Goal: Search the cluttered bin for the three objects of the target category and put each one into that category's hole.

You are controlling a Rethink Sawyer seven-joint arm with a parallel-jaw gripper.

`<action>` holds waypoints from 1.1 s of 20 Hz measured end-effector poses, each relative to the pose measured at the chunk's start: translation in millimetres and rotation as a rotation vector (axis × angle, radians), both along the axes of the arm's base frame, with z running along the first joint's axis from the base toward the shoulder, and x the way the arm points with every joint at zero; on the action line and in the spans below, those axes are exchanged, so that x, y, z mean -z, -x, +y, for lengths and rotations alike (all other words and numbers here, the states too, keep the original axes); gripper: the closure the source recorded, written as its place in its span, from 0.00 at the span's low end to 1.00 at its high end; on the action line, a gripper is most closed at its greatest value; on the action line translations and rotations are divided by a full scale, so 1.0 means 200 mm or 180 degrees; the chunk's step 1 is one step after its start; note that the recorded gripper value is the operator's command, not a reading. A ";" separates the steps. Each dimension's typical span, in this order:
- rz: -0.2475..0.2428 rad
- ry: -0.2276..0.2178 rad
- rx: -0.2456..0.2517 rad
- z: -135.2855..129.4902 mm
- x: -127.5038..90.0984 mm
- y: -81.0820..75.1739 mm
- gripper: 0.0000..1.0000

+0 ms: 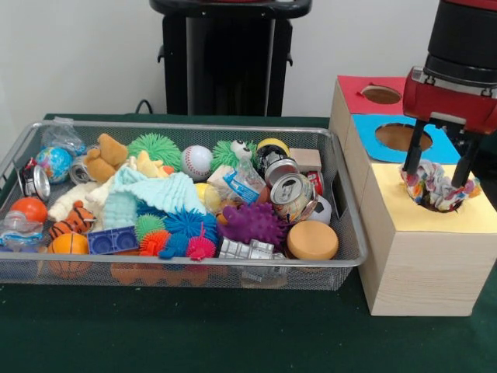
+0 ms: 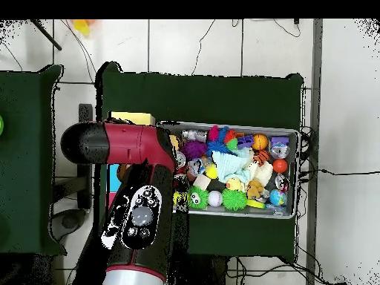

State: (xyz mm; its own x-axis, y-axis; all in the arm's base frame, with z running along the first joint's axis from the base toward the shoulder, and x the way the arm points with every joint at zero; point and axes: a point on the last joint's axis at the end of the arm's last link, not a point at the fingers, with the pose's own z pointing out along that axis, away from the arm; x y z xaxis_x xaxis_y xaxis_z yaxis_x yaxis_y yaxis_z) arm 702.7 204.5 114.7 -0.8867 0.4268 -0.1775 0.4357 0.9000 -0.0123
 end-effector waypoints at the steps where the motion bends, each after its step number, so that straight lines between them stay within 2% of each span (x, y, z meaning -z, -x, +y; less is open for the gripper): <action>1: -0.0002 -0.0003 0.0003 0.00 0.00 0.00 0.00; 16: -0.0005 -0.0013 0.0001 0.02 0.00 0.00 0.00; 17: -0.0005 -0.0015 0.0000 0.02 -0.01 0.00 1.00; 22: -0.0008 -0.0014 -0.0005 0.02 -0.01 0.00 1.00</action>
State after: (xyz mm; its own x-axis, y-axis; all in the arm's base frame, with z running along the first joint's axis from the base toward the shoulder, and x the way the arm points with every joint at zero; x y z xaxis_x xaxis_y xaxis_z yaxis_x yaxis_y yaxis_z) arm 702.6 209.5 116.1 -0.8869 0.4263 -0.1777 0.4344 0.9007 -0.0072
